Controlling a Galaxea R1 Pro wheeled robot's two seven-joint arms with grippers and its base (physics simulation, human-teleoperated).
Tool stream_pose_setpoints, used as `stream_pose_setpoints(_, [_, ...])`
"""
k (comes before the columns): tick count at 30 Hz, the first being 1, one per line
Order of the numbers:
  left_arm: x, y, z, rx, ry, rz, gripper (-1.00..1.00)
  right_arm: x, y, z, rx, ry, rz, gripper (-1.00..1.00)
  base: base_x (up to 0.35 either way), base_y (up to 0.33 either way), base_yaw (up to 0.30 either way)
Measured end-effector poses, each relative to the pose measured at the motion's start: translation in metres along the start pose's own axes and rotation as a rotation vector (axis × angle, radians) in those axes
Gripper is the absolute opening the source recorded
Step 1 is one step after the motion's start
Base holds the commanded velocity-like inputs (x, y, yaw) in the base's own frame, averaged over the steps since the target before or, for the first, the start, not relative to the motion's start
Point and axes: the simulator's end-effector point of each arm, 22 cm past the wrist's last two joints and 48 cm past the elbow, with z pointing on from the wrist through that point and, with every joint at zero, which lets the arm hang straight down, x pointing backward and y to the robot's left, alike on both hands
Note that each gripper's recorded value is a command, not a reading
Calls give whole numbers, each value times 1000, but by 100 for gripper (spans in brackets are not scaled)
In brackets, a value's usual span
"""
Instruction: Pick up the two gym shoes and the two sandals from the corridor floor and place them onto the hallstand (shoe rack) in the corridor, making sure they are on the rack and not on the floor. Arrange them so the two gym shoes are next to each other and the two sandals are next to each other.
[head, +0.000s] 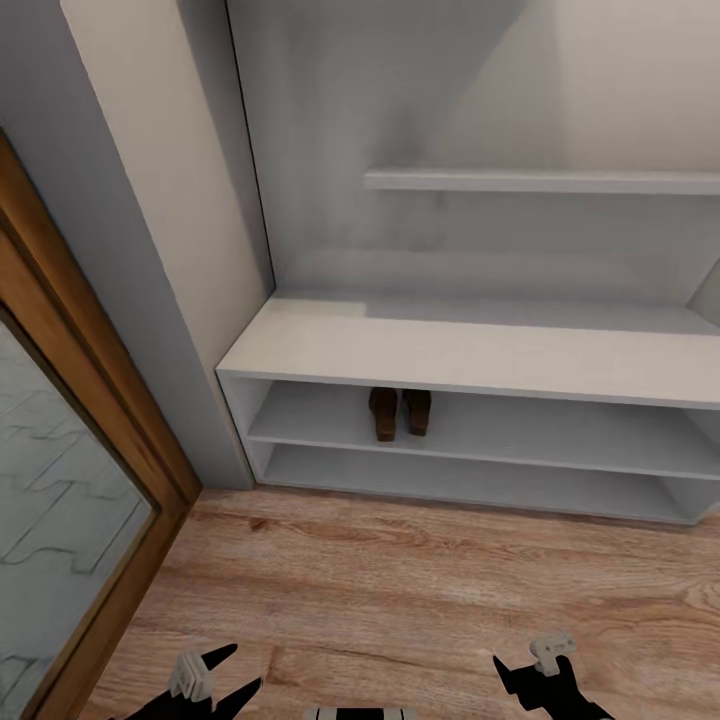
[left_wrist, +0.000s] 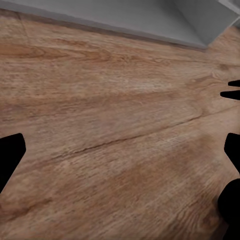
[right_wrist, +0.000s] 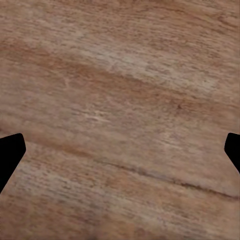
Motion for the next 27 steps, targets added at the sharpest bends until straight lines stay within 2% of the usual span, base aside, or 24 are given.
stream_pose_setpoints(27, [2, 5, -7, -22, -10, -11, 100, 0, 1, 0, 1, -2, 3, 100, 0, 0, 0])
